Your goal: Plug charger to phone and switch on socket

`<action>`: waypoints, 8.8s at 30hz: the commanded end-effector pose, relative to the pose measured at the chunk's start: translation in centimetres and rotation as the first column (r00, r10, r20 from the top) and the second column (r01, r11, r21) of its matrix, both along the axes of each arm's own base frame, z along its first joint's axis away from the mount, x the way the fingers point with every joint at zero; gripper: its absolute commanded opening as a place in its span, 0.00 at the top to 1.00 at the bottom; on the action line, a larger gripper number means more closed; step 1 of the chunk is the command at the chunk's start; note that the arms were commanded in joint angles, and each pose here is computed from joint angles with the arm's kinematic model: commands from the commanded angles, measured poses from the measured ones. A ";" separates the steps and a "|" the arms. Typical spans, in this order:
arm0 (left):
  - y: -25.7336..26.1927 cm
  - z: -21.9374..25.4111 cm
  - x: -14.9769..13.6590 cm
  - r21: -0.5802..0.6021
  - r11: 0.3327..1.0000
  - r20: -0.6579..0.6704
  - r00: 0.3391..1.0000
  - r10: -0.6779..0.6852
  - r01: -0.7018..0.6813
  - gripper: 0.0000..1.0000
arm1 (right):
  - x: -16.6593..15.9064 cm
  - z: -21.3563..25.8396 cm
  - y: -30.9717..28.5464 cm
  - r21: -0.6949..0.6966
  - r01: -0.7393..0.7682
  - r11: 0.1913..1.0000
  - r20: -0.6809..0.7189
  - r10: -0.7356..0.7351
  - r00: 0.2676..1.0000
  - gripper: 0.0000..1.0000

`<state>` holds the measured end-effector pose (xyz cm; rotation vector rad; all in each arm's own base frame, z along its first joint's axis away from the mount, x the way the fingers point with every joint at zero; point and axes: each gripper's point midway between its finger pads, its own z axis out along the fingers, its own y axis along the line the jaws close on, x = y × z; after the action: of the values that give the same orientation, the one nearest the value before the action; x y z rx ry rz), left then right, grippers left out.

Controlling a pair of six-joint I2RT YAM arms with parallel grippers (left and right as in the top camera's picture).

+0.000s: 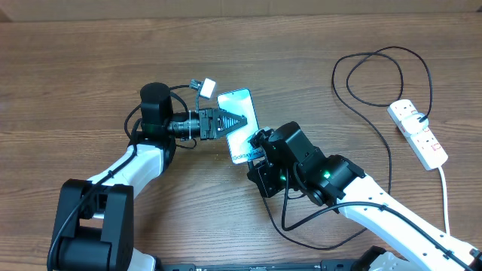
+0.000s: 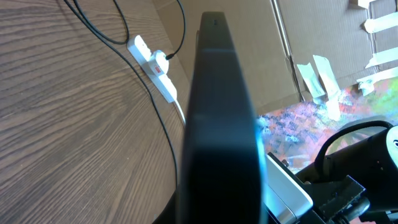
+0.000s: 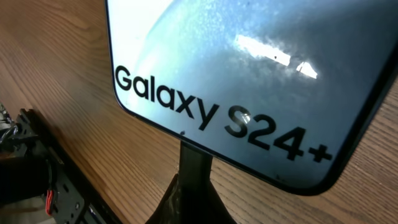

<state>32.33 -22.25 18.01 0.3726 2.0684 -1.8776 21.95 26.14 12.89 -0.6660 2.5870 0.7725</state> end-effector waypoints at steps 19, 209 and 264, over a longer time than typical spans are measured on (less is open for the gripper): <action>-1.7 -3.5 -0.2 0.106 0.991 -0.177 0.979 0.100 -0.082 0.96 | 2.5 5.5 -0.3 0.032 0.060 0.998 0.142 -0.064 0.988 0.54; 27.9 13.8 -17.0 0.598 -0.238 0.733 0.402 0.549 -0.765 0.00 | 12.3 -12.5 -41.9 -0.406 0.903 0.142 -0.089 -0.989 0.116 0.96; 28.8 9.6 -34.7 0.373 -0.353 0.800 0.104 0.591 -0.858 0.00 | -1.8 13.2 -24.4 0.069 0.829 0.556 0.083 -0.831 0.550 0.00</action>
<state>-1.95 6.26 27.69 -0.5337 1.8819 0.2656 20.48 1.82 26.10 0.5548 2.3457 0.4149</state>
